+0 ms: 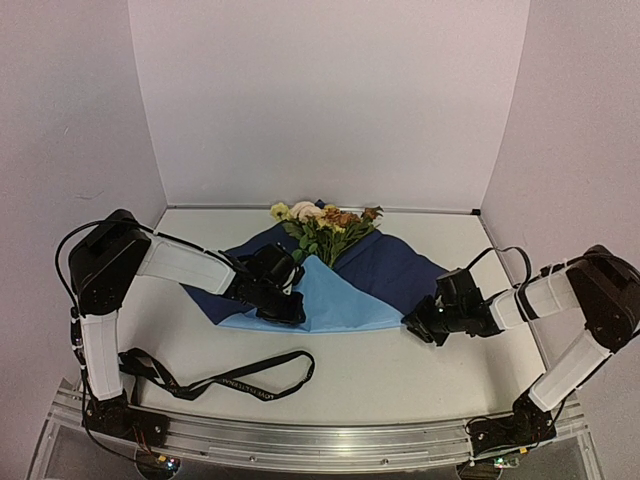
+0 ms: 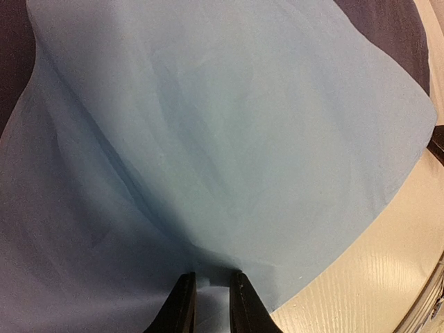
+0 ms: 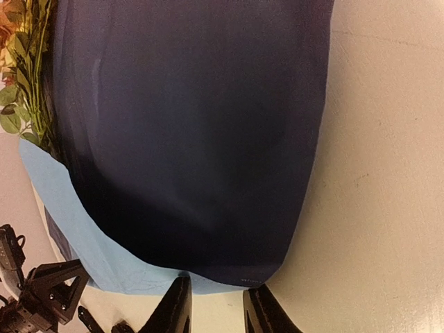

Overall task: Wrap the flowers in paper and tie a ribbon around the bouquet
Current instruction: Pick up the one-fourth-folded wrapping paper from the center of the board.

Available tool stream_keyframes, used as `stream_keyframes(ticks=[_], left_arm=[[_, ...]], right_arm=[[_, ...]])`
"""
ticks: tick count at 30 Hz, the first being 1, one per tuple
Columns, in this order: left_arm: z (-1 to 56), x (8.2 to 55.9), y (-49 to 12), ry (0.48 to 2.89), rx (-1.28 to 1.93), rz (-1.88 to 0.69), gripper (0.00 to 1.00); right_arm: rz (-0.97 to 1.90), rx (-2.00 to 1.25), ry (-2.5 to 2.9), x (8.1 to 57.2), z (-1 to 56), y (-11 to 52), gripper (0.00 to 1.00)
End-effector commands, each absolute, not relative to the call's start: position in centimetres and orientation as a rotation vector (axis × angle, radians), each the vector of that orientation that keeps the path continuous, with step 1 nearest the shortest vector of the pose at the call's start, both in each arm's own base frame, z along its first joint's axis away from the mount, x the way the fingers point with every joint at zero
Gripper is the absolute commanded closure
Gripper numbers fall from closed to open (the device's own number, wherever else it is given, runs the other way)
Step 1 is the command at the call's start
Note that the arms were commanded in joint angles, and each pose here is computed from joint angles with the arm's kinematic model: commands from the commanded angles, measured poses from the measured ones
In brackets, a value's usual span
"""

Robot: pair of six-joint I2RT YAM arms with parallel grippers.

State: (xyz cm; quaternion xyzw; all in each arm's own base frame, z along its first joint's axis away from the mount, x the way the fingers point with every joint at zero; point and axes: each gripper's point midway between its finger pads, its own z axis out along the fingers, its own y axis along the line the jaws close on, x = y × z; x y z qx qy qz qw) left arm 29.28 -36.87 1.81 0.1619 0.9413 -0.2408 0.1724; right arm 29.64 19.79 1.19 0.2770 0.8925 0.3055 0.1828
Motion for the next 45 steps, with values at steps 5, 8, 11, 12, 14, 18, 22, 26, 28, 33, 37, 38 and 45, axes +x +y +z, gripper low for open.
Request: stream_keyframes(ticks=[5, 8, 11, 12, 14, 18, 22, 26, 28, 33, 37, 38, 45], left_arm=[[1.4, 29.5, -36.8, 2.691, 0.469, -0.664, 0.80], [1.8, 29.5, -37.2, 2.682, 0.490, -0.676, 0.78], [2.7, 29.7, -37.5, 2.663, 0.509, -0.683, 0.75], [3.1, 29.8, -37.7, 2.655, 0.514, -0.685, 0.74], [4.0, 29.8, -38.1, 2.639, 0.529, -0.690, 0.73], [6.4, 29.4, -39.6, 2.584, 0.598, -0.712, 0.71], [8.4, 27.9, -42.5, 2.523, 0.730, -0.750, 0.71], [8.9, 25.5, -45.6, 2.463, 0.893, -0.793, 0.71], [9.1, 24.3, -47.3, 2.419, 0.987, -0.819, 0.72], [7.4, 22.3, -50.4, 2.360, 1.163, -0.833, 0.74], [6.5, 22.0, -52.0, 2.306, 1.235, -0.840, 0.74], [6.4, 21.8, -52.3, 2.290, 1.255, -0.836, 0.74], [4.3, 21.7, -53.8, 2.250, 1.330, -0.761, 0.75]], right_arm=[[0.707, 0.765, 2.559, 28.8, -1.0, 18.1, 0.92], [0.700, 0.745, 2.553, 28.7, -0.9, 17.9, 0.99], [0.697, 0.730, 2.538, 28.6, -0.8, 17.6, 1.00], [0.697, 0.728, 2.530, 28.5, -0.7, 17.5, 1.00], [0.698, 0.725, 2.520, 28.3, -0.7, 17.3, 1.00], [0.689, 0.723, 2.513, 27.6, -0.7, 16.8, 1.00], [0.682, 0.723, 2.503, 26.8, -0.6, 16.1, 1.00], [0.670, 0.736, 2.487, 25.9, -0.6, 15.3, 1.00], [0.659, 0.744, 2.481, 25.4, -0.7, 14.7, 1.00], [0.651, 0.743, 2.473, 24.6, -0.4, 14.1, 1.00], [0.645, 0.728, 2.480, 24.0, 0.0, 13.8, 1.00], [0.639, 0.724, 2.487, 23.8, 0.1, 13.7, 1.00], [0.629, 0.676, 2.531, 22.9, 0.7, 13.6, 1.00]])
